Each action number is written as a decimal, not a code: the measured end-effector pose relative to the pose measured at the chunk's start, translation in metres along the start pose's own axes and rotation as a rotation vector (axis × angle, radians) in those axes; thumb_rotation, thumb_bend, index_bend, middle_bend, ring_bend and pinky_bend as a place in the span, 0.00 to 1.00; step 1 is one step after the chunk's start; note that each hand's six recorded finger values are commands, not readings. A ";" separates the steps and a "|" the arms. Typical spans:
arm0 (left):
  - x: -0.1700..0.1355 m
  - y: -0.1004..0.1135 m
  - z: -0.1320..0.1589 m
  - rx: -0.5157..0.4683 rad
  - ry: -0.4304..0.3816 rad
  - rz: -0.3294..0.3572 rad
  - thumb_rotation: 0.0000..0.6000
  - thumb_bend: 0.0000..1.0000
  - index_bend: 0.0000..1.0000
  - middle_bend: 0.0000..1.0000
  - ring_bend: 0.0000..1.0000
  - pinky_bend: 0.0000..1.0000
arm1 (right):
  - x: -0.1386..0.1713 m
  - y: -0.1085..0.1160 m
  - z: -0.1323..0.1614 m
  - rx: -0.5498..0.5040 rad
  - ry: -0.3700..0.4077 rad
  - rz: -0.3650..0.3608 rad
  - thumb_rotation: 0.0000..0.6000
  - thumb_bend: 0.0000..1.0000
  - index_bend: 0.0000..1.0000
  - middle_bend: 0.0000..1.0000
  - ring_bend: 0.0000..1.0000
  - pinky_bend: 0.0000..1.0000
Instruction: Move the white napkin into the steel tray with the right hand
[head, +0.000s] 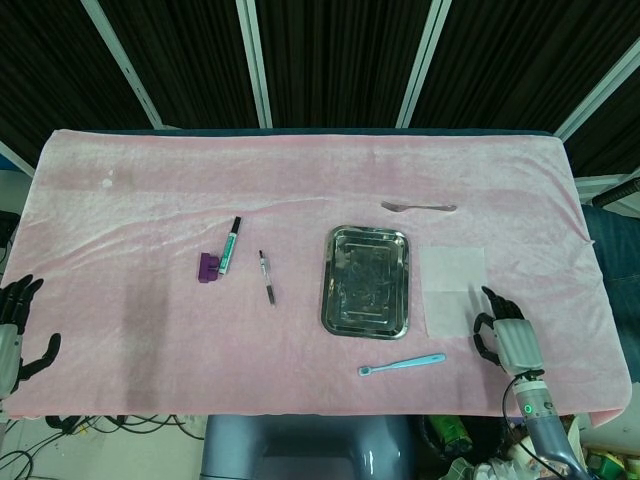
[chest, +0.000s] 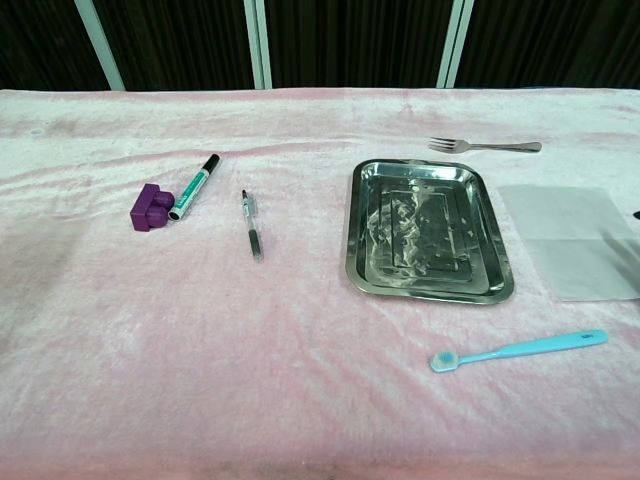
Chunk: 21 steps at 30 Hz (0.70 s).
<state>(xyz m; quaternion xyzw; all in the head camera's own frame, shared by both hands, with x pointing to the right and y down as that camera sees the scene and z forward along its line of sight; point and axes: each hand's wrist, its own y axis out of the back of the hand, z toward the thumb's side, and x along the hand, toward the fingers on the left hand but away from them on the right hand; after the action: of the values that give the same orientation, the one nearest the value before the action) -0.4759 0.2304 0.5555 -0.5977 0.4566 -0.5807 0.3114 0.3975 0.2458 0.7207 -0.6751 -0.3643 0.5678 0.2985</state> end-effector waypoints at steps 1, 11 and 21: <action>0.000 0.000 0.000 0.001 0.000 -0.001 1.00 0.41 0.09 0.03 0.00 0.00 | 0.000 0.000 0.000 -0.002 0.000 -0.001 1.00 0.37 0.64 0.07 0.14 0.17; 0.000 0.000 0.000 -0.003 0.000 -0.001 1.00 0.41 0.10 0.03 0.00 0.00 | -0.005 0.006 0.008 -0.112 -0.018 -0.003 1.00 0.39 0.65 0.08 0.14 0.17; 0.000 0.000 0.001 -0.003 -0.003 -0.002 1.00 0.41 0.10 0.03 0.00 0.00 | -0.014 0.022 0.048 -0.224 0.027 0.014 1.00 0.39 0.67 0.08 0.14 0.17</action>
<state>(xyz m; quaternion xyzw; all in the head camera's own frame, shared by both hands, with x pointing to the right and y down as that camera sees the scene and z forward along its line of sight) -0.4747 0.2306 0.5555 -0.5996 0.4565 -0.5794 0.3104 0.3521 0.2214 0.7021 -0.7144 -0.4167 0.5163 0.2221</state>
